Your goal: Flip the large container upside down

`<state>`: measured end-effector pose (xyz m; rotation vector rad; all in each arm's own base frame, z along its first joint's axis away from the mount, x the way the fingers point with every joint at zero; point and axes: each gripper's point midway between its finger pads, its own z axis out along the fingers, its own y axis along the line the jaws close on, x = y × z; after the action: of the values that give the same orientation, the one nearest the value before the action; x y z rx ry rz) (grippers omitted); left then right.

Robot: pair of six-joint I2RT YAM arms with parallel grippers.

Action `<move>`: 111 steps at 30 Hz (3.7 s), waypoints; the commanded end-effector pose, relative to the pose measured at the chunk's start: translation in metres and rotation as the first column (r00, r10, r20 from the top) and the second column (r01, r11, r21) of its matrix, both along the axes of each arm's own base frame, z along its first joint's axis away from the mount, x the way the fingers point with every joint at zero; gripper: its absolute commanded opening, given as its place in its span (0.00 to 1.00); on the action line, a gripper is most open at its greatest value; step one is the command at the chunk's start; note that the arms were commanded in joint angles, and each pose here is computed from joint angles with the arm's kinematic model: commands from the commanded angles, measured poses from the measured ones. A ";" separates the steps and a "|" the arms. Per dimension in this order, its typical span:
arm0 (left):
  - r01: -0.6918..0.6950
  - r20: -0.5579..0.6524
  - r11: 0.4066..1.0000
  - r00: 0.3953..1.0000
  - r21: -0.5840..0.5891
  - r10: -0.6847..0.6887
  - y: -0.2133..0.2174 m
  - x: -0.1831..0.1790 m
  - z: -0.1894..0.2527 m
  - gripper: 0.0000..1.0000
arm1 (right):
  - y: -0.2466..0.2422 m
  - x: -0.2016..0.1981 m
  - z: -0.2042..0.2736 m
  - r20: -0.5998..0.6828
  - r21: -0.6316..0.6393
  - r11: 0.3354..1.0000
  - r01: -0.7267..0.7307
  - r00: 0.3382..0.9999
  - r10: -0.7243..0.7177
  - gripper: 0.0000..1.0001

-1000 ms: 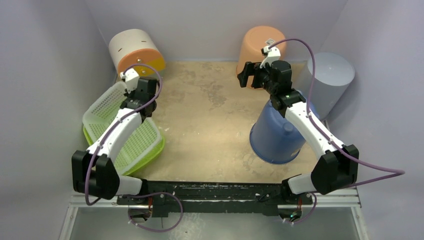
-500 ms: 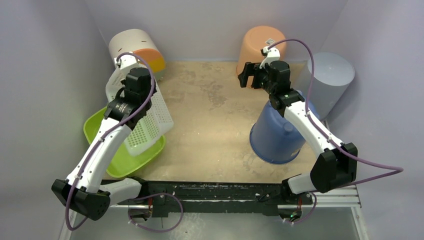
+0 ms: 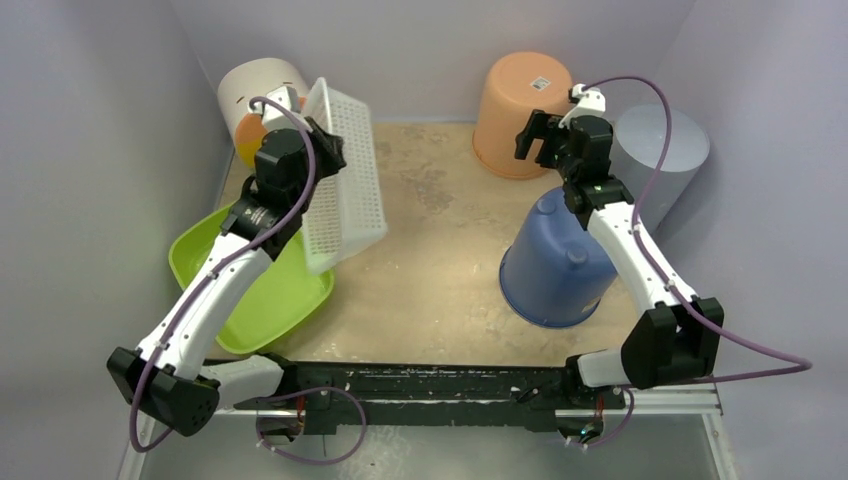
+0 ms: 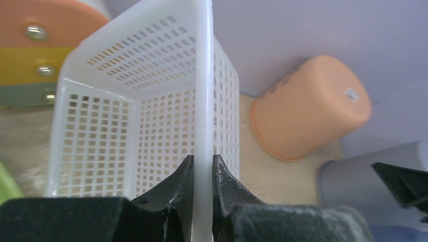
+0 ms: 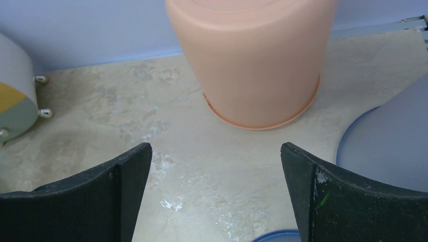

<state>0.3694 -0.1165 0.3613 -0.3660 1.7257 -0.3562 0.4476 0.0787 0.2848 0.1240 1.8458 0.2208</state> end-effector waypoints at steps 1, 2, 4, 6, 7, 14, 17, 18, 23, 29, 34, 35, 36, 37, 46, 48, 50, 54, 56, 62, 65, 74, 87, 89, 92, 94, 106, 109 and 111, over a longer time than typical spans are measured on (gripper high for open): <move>0.257 0.269 0.945 0.942 -0.201 -0.199 -0.062 0.009 0.071 0.00 | -0.011 -0.001 0.055 0.130 0.030 0.998 0.048 0.990 -0.051 1.00; 0.291 0.287 0.933 0.931 -0.213 -0.224 -0.070 0.009 0.075 0.00 | -0.012 -0.001 0.055 0.132 0.029 0.998 0.050 0.990 -0.054 1.00; 0.323 0.301 0.921 0.920 -0.218 -0.251 -0.081 0.010 0.078 0.00 | -0.013 0.001 0.056 0.132 0.030 0.998 0.054 0.990 -0.058 1.00; 0.354 0.314 0.907 0.909 -0.229 -0.275 -0.089 0.009 0.078 0.00 | -0.014 0.002 0.055 0.132 0.030 0.998 0.055 0.990 -0.059 1.00; 0.375 0.326 0.893 0.901 -0.248 -0.287 -0.093 0.008 0.075 0.00 | -0.015 0.002 0.056 0.132 0.029 0.998 0.057 0.989 -0.060 1.00; 0.528 0.413 0.759 0.831 -0.380 -0.371 -0.130 0.006 0.056 0.00 | -0.018 0.004 0.061 0.141 0.025 0.998 0.064 0.988 -0.067 1.00; 0.575 0.461 0.685 0.805 -0.447 -0.374 -0.139 0.005 0.046 0.00 | -0.021 0.002 0.065 0.151 0.026 0.997 0.073 0.986 -0.076 1.00; 0.589 0.474 0.655 0.797 -0.472 -0.375 -0.142 0.004 0.042 0.00 | -0.021 0.001 0.067 0.158 0.027 0.997 0.075 0.984 -0.078 1.00; 0.649 0.561 0.538 0.752 -0.538 -0.346 -0.143 -0.003 0.034 0.00 | -0.024 -0.002 0.072 0.170 0.019 0.997 0.077 0.982 -0.079 1.00; 0.668 0.578 0.348 0.744 -0.658 -0.335 -0.150 -0.001 -0.009 0.00 | -0.026 -0.002 0.073 0.172 0.016 0.996 0.083 0.981 -0.084 1.00; 0.595 0.513 0.287 0.799 -0.750 -0.315 -0.139 0.016 -0.066 0.00 | -0.024 -0.001 0.069 0.164 0.013 0.997 0.077 0.983 -0.078 1.00; 0.580 0.497 0.292 0.809 -0.760 -0.315 -0.137 0.020 -0.075 0.00 | -0.024 0.000 0.069 0.164 0.012 0.997 0.076 0.983 -0.077 1.00; 0.565 0.478 0.300 0.819 -0.768 -0.318 -0.136 0.024 -0.085 0.00 | -0.024 0.001 0.067 0.161 0.011 0.997 0.076 0.984 -0.076 1.00; 0.545 0.453 0.319 0.832 -0.775 -0.322 -0.135 0.029 -0.096 0.00 | -0.024 0.001 0.066 0.159 0.011 0.997 0.076 0.984 -0.076 1.00; 0.339 0.159 0.586 0.928 -0.736 -0.338 -0.126 0.069 -0.193 0.00 | -0.022 0.004 0.061 0.151 0.010 0.998 0.066 0.986 -0.067 1.00; 0.286 0.070 0.658 0.940 -0.697 -0.334 -0.125 0.075 -0.212 0.00 | -0.021 0.005 0.060 0.148 0.010 0.998 0.062 0.987 -0.063 1.00; 0.228 -0.039 0.746 0.946 -0.626 -0.322 -0.122 0.082 -0.233 0.00 | -0.021 0.006 0.058 0.144 0.010 0.998 0.059 0.988 -0.060 1.00; 0.128 -0.218 0.885 0.944 -0.448 -0.247 -0.105 0.090 -0.264 0.00 | -0.020 0.006 0.056 0.142 0.012 0.998 0.056 0.988 -0.057 1.00; 0.106 -0.262 0.912 0.939 -0.395 -0.222 -0.099 0.092 -0.276 0.00 | -0.019 0.007 0.055 0.141 0.014 0.999 0.052 0.989 -0.054 1.00; 0.090 -0.330 0.936 0.921 -0.342 -0.209 -0.096 0.092 -0.309 0.00 | -0.018 0.007 0.053 0.135 0.013 0.999 0.049 0.990 -0.050 1.00; 0.074 -0.359 0.950 0.915 -0.303 -0.186 -0.091 0.091 -0.323 0.00 | -0.020 0.006 0.053 0.135 0.008 0.998 0.055 0.989 -0.056 1.00; 0.065 -0.399 0.988 0.909 -0.143 -0.118 -0.071 0.087 -0.316 0.39 | -0.017 0.004 0.050 0.129 -0.002 0.999 0.035 0.991 -0.034 1.00; -0.149 -0.293 0.968 0.934 0.201 0.205 0.013 0.039 -0.172 0.56 | 0.013 0.002 0.046 0.114 -0.055 0.992 -0.113 0.986 0.119 1.00; -0.223 -0.298 0.938 0.906 0.265 0.300 0.035 0.026 -0.164 0.57 | 0.020 0.002 0.041 0.097 -0.056 0.990 -0.132 0.986 0.137 1.00; -0.353 -0.285 0.877 0.848 0.325 0.447 0.067 0.005 -0.165 0.57 | 0.025 0.000 0.036 0.091 -0.056 0.988 -0.146 0.984 0.151 1.00; -0.433 -0.265 0.840 0.811 0.328 0.521 0.081 -0.007 -0.169 0.58 | 0.028 0.000 0.035 0.093 -0.049 0.987 -0.151 0.983 0.155 1.00; -0.568 -0.272 0.745 0.699 0.350 0.661 0.106 -0.029 -0.223 0.61 | 0.019 -0.012 0.036 0.103 -0.063 0.991 -0.122 0.986 0.128 1.00; -0.547 -0.312 0.763 0.700 0.343 0.642 0.104 -0.027 -0.239 0.63 | 0.019 -0.013 0.033 0.100 -0.063 0.991 -0.122 0.987 0.128 1.00; -0.527 -0.339 0.780 0.705 0.338 0.623 0.101 -0.026 -0.250 0.63 | 0.019 -0.014 0.031 0.099 -0.063 0.990 -0.124 0.987 0.130 1.00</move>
<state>0.3374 -0.0160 0.1240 -0.8144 1.9488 0.4513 0.4373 0.1012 0.2946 -0.0378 1.8327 0.2745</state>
